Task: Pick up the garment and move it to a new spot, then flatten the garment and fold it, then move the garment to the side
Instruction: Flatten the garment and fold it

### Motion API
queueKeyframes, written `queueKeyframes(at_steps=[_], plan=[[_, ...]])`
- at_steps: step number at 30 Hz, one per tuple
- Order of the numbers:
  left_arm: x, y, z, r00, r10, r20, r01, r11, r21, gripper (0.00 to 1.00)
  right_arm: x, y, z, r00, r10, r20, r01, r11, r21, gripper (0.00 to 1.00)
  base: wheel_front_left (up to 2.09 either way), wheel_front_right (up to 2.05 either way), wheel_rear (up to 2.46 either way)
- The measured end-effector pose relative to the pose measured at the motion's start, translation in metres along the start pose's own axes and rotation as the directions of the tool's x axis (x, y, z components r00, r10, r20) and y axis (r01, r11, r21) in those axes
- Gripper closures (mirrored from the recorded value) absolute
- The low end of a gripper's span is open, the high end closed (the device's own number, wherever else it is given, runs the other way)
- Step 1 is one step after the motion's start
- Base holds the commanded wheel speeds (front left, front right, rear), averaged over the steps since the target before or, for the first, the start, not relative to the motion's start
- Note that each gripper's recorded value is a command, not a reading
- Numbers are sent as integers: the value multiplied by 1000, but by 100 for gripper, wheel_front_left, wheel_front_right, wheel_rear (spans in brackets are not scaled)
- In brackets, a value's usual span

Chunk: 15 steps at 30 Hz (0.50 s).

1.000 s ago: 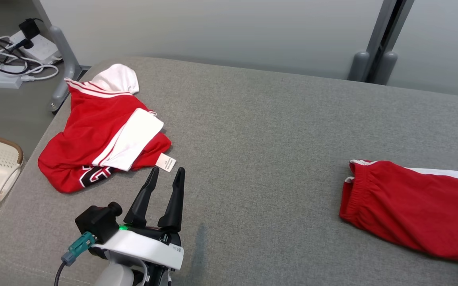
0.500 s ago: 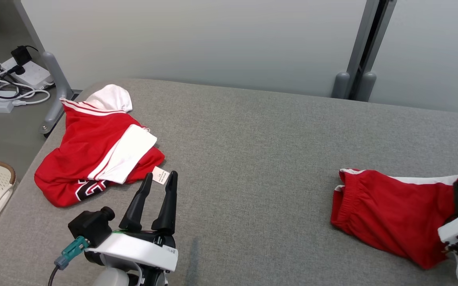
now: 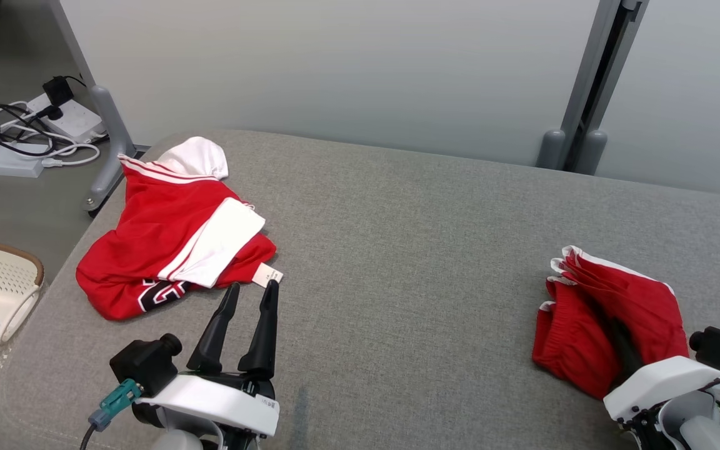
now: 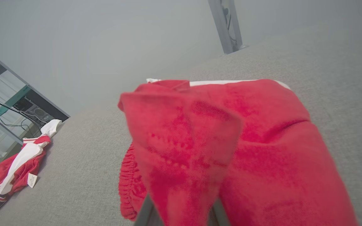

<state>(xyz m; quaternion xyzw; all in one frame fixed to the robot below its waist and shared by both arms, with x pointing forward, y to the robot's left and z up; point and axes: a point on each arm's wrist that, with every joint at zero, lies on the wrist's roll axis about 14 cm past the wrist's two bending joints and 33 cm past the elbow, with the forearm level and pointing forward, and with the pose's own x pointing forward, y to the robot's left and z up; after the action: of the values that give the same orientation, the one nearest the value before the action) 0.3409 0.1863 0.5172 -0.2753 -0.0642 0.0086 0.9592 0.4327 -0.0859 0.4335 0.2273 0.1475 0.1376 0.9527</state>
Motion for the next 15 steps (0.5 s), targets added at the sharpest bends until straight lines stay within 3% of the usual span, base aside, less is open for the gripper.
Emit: queueKeyframes(at_steps=[9,10,11,15], plan=[[-5,8,0,1000,26,-2,-26,1000,4,0,7,20,-26,996,49,-81,-50,999,-10,100,0,0,0],[-6,9,-1,1000,28,-3,-28,1000,4,0,8,22,-28,995,55,-88,-57,998,-12,64,0,0,0],[-6,9,-1,1000,29,-5,-29,1000,4,0,9,24,-29,994,60,-92,-62,998,-11,0,0,0,0],[-6,12,-2,999,38,-7,-38,999,3,0,12,36,-34,989,93,-111,-95,996,-5,0,0,0,0]])
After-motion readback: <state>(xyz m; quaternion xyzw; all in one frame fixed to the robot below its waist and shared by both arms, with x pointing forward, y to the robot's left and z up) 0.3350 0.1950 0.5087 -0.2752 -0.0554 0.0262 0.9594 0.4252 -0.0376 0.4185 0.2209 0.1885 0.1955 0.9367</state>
